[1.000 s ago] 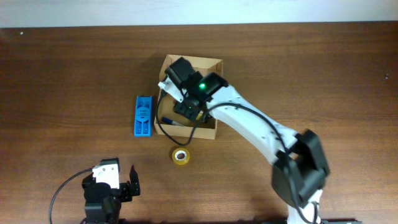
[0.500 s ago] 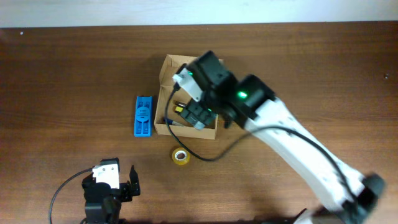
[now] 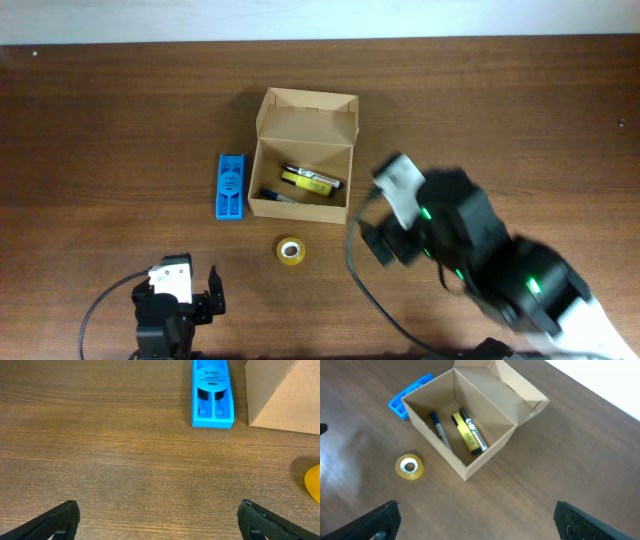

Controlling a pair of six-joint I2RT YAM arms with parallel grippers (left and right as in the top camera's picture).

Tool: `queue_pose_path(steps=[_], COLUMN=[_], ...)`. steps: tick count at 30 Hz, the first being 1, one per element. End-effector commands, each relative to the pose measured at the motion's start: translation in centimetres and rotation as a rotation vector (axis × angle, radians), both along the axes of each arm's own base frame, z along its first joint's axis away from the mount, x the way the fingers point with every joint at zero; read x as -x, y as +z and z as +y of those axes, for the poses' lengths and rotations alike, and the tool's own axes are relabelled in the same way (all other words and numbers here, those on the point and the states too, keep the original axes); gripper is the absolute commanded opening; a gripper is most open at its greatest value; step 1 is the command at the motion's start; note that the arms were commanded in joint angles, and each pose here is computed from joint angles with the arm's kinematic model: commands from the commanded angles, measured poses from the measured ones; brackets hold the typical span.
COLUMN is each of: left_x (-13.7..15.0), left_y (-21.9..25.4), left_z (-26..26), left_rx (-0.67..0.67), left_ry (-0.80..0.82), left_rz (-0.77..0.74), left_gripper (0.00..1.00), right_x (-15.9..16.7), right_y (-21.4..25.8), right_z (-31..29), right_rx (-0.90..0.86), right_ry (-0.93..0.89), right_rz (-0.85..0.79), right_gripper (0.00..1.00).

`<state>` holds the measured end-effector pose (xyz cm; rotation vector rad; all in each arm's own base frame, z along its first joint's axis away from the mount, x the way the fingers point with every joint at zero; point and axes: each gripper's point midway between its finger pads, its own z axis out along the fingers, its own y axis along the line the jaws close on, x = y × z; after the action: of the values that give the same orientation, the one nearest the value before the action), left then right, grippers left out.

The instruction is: Pack container

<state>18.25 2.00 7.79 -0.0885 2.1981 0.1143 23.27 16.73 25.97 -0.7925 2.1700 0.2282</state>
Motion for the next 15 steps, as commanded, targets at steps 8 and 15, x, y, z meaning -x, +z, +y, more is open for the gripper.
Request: queue_pose_path(steps=[8, 15], left_x=[0.0, 0.0], left_y=[-0.2, -0.2], left_z=[0.1, 0.1], left_rx=[-0.020, -0.020], left_ry=[-0.008, -0.008], left_rz=[0.002, 0.002], left_gripper=[1.00, 1.00], right_x=[5.5, 7.2], right_y=[-2.2, -2.0], right_z=[-5.9, -7.6], right_rx=[-0.249, -0.319], right_ry=[-0.194, -0.198], right_rz=[-0.089, -0.178], right_gripper=[0.99, 0.99])
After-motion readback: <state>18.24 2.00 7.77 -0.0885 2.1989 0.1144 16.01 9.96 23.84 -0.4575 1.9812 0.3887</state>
